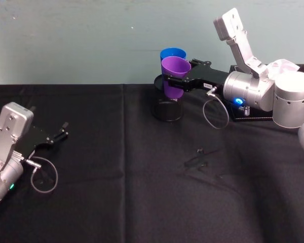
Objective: Pick up one cup with a gripper and tap it against the other cup.
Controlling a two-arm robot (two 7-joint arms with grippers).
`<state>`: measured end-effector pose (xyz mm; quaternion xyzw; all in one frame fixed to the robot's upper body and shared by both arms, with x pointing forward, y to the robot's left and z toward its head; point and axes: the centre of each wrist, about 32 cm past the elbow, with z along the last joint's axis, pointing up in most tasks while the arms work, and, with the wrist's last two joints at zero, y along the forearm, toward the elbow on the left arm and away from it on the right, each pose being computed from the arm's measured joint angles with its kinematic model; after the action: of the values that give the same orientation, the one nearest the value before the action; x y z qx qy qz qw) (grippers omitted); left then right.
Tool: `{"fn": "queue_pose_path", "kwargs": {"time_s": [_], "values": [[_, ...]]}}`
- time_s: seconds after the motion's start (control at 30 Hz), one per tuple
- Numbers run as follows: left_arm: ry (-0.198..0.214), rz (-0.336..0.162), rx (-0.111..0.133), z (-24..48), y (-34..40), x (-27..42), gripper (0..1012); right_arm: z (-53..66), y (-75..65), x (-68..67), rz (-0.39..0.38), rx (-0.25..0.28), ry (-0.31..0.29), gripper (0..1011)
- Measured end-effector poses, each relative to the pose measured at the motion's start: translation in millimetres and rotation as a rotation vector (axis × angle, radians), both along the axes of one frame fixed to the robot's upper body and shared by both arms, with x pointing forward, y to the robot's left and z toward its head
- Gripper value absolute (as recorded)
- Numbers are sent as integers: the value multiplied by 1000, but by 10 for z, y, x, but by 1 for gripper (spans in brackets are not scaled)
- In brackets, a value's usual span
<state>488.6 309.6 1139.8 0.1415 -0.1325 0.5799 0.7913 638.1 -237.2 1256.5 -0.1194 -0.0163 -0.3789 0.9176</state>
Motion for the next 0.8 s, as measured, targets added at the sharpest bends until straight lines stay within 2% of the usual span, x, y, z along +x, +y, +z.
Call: {"fn": "queue_pose_path", "kwargs": {"time_s": [0.8], "values": [[0, 0, 0, 0, 0, 0, 1000, 0, 0, 0, 0, 0, 0, 718]]}}
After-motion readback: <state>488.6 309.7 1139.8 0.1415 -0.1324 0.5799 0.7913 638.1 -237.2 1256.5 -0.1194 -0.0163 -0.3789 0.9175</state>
